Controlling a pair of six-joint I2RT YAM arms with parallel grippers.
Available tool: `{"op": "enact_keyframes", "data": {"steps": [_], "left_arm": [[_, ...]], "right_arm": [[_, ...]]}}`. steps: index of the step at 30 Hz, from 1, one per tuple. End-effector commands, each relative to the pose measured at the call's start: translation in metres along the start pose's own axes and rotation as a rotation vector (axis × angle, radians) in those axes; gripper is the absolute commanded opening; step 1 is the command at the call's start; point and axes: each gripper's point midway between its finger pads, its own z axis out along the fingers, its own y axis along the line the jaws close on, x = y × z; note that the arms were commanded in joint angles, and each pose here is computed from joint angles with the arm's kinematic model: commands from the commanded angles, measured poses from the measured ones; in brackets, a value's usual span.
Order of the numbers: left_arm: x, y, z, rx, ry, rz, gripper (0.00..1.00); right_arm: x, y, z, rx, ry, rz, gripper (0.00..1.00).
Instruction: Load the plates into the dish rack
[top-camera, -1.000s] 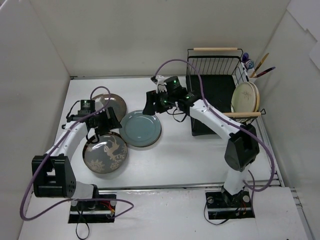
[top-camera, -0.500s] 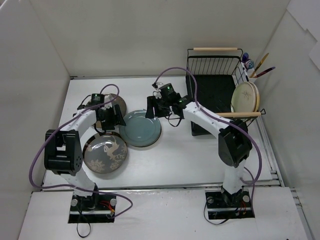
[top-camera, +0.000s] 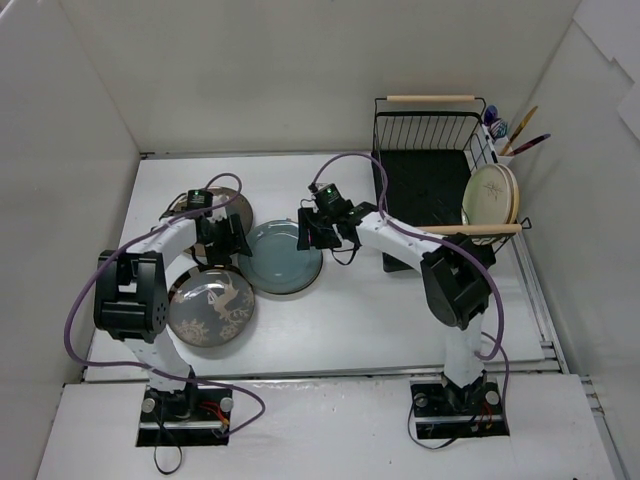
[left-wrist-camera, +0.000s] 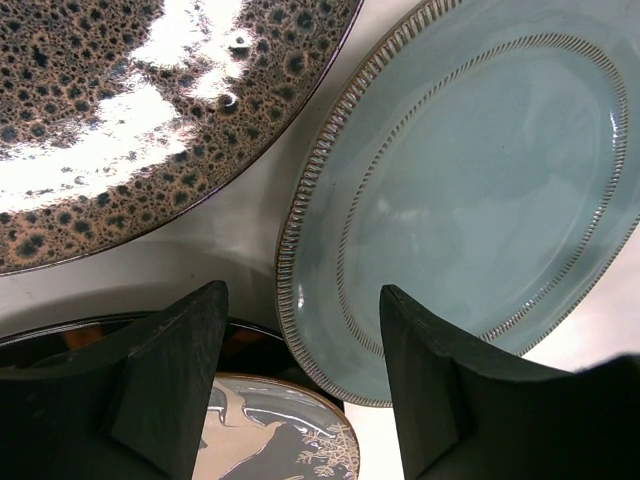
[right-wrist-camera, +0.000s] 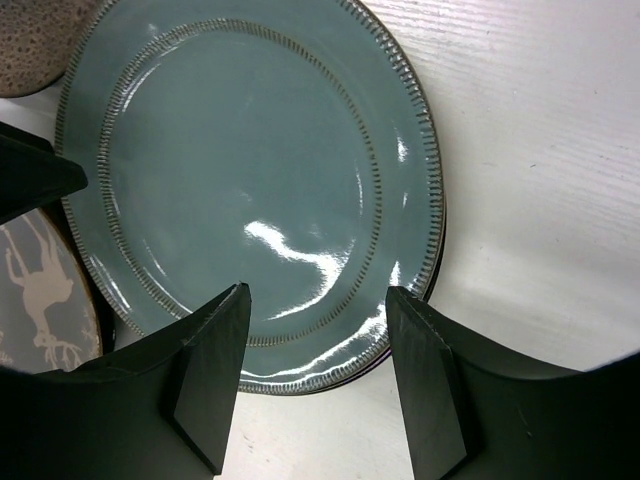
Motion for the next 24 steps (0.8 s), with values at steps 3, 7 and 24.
{"op": "enact_keyframes", "data": {"steps": [3, 7, 24], "left_arm": [[-0.022, -0.014, -0.007, 0.036, -0.067, 0.051, 0.57], [-0.020, -0.017, -0.003, 0.044, -0.058, 0.056, 0.53], [-0.018, -0.025, -0.008, 0.079, -0.054, 0.058, 0.27]], "right_arm": [[-0.005, -0.007, 0.002, 0.048, -0.043, 0.044, 0.54], [0.001, -0.015, 0.008, 0.073, -0.022, 0.057, 0.54], [0.007, -0.018, 0.022, 0.062, 0.012, 0.048, 0.53]]}}
